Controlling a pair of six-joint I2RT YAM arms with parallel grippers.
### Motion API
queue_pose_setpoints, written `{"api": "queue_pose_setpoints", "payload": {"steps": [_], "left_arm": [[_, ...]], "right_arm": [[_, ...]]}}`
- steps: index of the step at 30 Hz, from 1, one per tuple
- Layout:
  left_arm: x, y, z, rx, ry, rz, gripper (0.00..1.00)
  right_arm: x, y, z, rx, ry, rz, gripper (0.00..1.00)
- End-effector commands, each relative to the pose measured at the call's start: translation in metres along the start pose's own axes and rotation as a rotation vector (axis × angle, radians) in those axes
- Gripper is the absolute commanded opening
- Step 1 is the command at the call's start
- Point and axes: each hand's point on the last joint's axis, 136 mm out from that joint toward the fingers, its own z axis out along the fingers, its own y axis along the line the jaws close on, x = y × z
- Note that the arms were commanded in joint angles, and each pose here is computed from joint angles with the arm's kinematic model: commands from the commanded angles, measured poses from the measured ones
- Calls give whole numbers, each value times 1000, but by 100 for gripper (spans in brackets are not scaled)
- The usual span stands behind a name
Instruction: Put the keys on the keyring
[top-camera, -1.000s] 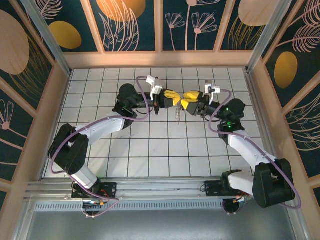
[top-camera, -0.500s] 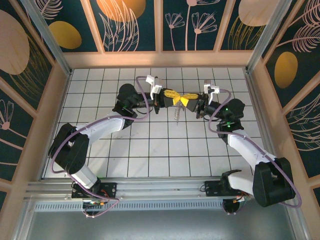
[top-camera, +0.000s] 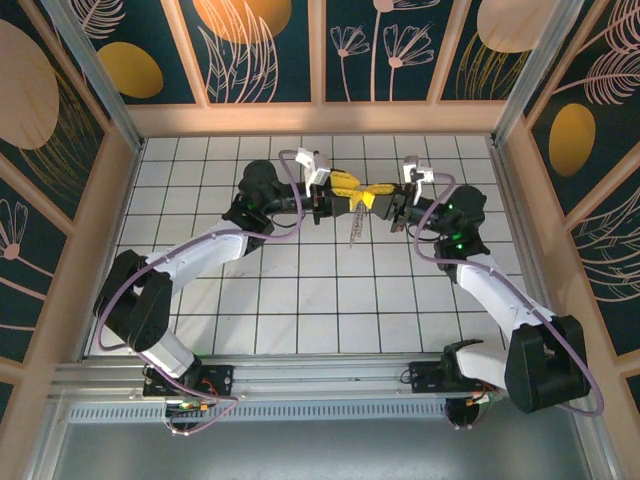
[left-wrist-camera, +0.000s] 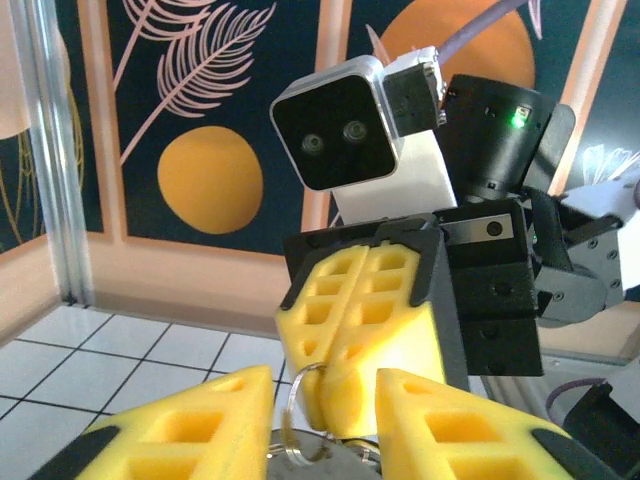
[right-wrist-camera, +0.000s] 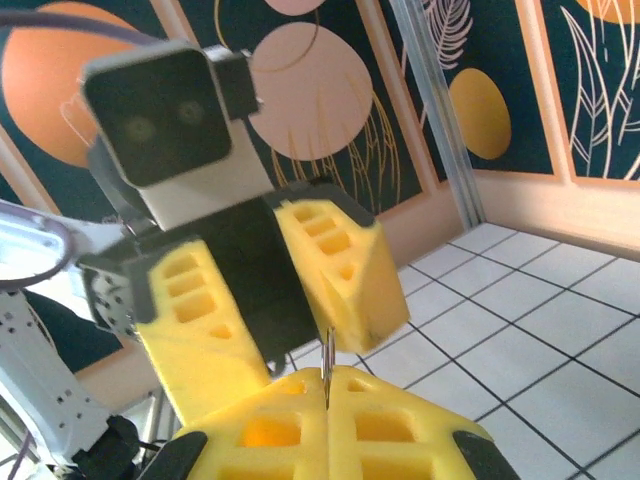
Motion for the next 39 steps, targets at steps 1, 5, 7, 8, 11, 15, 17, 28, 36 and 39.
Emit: {"api": "queue_pose_setpoints", "payload": {"steps": [1,5,7,8,11,15,17,28,36,39], "left_arm": [[-12,8,-14,-56,49,94,34],[-5,22,-29,-84,107,97,42],[-1,28,-33,-87,149,94,43],[3,31,-34,-86,175,89,44],[11,36,-36,-70,236,76,46],[19,40,-38,-47,296,61,47],[20,41,-39,-37,315,57,47],[26,46,-35,8,374,29,45],[32,45,-29,72,370,-17,40],[32,44,-28,86,366,-24,38]], "right_arm": [[-5,-17,3,47,39,-63,0],[-1,-36,7,78,108,-77,0],[2,-42,12,67,158,-86,0],[4,-45,14,64,180,-84,0],[6,-49,19,35,220,-91,0],[8,-48,23,-24,259,-102,0],[10,-46,25,-55,278,-103,0],[11,-31,32,-153,303,-112,0],[11,-26,38,-167,309,-119,0],[12,-26,39,-169,309,-118,0]]}}
